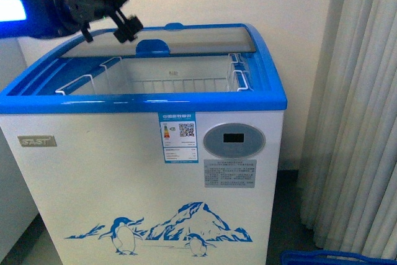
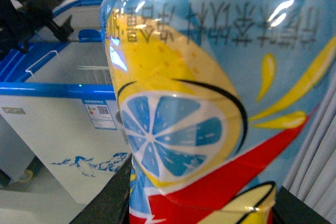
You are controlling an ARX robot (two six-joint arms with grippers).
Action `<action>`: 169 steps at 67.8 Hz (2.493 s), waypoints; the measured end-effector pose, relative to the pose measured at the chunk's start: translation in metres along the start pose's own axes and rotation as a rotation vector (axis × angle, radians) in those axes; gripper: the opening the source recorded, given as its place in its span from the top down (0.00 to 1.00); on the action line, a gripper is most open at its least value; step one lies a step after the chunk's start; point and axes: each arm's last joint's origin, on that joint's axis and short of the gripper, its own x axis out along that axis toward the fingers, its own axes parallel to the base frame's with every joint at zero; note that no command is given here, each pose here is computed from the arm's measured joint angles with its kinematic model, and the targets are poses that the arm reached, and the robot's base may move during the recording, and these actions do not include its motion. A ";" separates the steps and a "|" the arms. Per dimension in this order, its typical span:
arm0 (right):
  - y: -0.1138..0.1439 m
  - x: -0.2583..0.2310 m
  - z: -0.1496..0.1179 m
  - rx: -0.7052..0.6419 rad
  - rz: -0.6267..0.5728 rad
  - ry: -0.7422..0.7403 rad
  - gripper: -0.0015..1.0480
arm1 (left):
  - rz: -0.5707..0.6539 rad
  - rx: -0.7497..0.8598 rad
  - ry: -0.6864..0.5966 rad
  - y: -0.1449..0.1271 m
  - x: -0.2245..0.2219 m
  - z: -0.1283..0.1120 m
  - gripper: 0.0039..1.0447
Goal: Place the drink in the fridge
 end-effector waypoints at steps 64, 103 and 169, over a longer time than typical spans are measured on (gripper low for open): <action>0.000 0.017 0.005 -0.278 -0.035 0.264 0.63 | -0.010 -1.007 0.192 0.012 -0.441 -0.055 0.64; 0.098 0.291 0.029 -1.382 0.162 0.337 0.63 | -0.020 -1.001 0.170 -0.007 -0.479 -0.065 0.98; 0.145 0.397 -0.048 -1.412 0.183 0.356 0.10 | -0.011 -1.000 0.153 -0.013 -0.503 -0.067 0.98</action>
